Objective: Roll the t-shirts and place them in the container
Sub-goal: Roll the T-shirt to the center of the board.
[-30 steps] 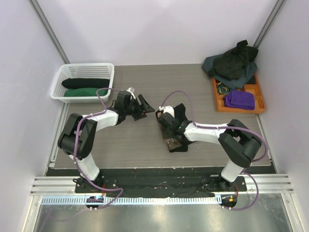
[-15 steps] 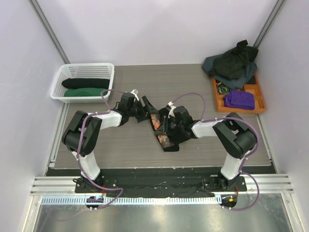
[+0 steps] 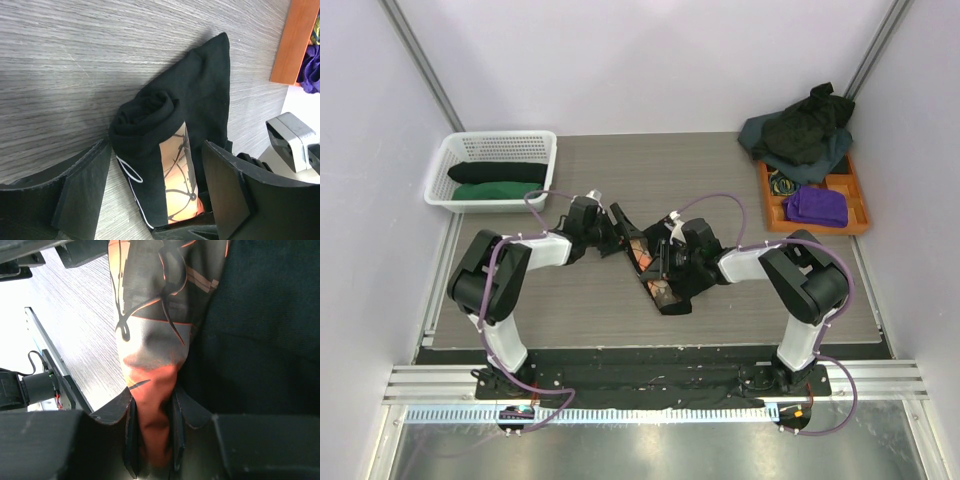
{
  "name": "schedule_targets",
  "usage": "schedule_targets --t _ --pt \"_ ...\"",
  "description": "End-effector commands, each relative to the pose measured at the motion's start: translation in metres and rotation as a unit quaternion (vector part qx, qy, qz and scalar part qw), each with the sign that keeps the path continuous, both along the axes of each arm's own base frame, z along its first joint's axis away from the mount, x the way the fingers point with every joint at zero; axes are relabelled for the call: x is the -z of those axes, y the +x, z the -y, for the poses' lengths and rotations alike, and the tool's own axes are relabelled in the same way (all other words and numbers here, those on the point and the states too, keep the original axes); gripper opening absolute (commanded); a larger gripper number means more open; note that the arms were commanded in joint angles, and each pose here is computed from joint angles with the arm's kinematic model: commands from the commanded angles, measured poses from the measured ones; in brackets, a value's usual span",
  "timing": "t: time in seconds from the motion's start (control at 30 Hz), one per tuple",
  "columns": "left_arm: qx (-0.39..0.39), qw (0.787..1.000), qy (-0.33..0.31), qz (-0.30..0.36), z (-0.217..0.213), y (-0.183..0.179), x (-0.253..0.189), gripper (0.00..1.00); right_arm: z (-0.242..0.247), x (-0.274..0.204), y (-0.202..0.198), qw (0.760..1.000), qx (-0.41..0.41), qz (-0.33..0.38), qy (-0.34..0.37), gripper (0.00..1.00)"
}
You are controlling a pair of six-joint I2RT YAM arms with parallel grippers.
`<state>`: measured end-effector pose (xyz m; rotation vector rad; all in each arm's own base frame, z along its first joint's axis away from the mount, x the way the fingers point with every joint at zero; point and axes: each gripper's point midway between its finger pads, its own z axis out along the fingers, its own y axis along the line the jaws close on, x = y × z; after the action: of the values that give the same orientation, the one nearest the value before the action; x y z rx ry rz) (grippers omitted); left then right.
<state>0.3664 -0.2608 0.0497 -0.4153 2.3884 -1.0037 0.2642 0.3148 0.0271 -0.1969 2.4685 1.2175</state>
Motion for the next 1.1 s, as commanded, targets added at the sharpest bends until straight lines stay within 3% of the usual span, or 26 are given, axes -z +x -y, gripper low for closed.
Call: schedule_targets --t 0.0,0.1,0.13,0.2,0.23,0.33,0.4,0.5,0.57,0.7,0.9,1.07 --pt "-0.017 1.000 0.004 -0.001 0.001 0.008 0.008 0.75 0.018 0.036 -0.030 0.996 -0.007 -0.070 -0.048 0.01" --pt "-0.023 1.000 0.006 -0.003 0.004 0.016 0.015 0.63 0.016 0.035 -0.031 0.996 -0.011 -0.071 -0.045 0.01" --pt "-0.029 1.000 0.007 0.001 0.002 0.019 0.017 0.51 0.016 0.034 -0.031 0.996 -0.011 -0.071 -0.044 0.01" --pt "-0.040 0.999 0.013 0.009 -0.001 0.023 0.019 0.38 0.016 0.033 -0.032 0.997 -0.014 -0.069 -0.042 0.01" --pt "-0.050 0.998 0.010 0.027 -0.004 0.027 0.017 0.23 0.016 0.032 -0.032 0.997 -0.015 -0.069 -0.041 0.01" --pt "-0.058 0.996 -0.008 0.061 -0.003 0.034 0.008 0.06 0.014 0.030 -0.034 0.997 -0.021 -0.071 -0.037 0.02" --pt "-0.057 0.996 -0.009 0.066 -0.003 0.034 0.007 0.01 0.015 0.029 -0.035 0.996 -0.024 -0.072 -0.037 0.05" --pt "-0.056 0.996 -0.007 0.073 -0.003 0.034 0.007 0.00 0.016 0.025 -0.035 0.997 -0.027 -0.067 -0.040 0.21" --pt "-0.061 0.995 -0.002 0.074 -0.007 0.032 0.010 0.00 0.018 0.020 -0.037 0.996 -0.029 -0.066 -0.043 0.36" --pt "-0.067 0.994 0.000 0.091 -0.011 0.031 0.003 0.00 0.025 0.007 -0.044 0.997 -0.027 -0.060 -0.047 0.51" --pt "-0.065 0.993 0.002 0.099 -0.012 0.031 -0.004 0.00 0.044 -0.008 -0.058 0.996 -0.013 -0.040 -0.078 0.56" --pt "-0.060 0.993 0.001 0.104 -0.009 0.031 -0.010 0.00 0.061 -0.006 -0.073 0.988 0.001 -0.021 -0.154 0.61"
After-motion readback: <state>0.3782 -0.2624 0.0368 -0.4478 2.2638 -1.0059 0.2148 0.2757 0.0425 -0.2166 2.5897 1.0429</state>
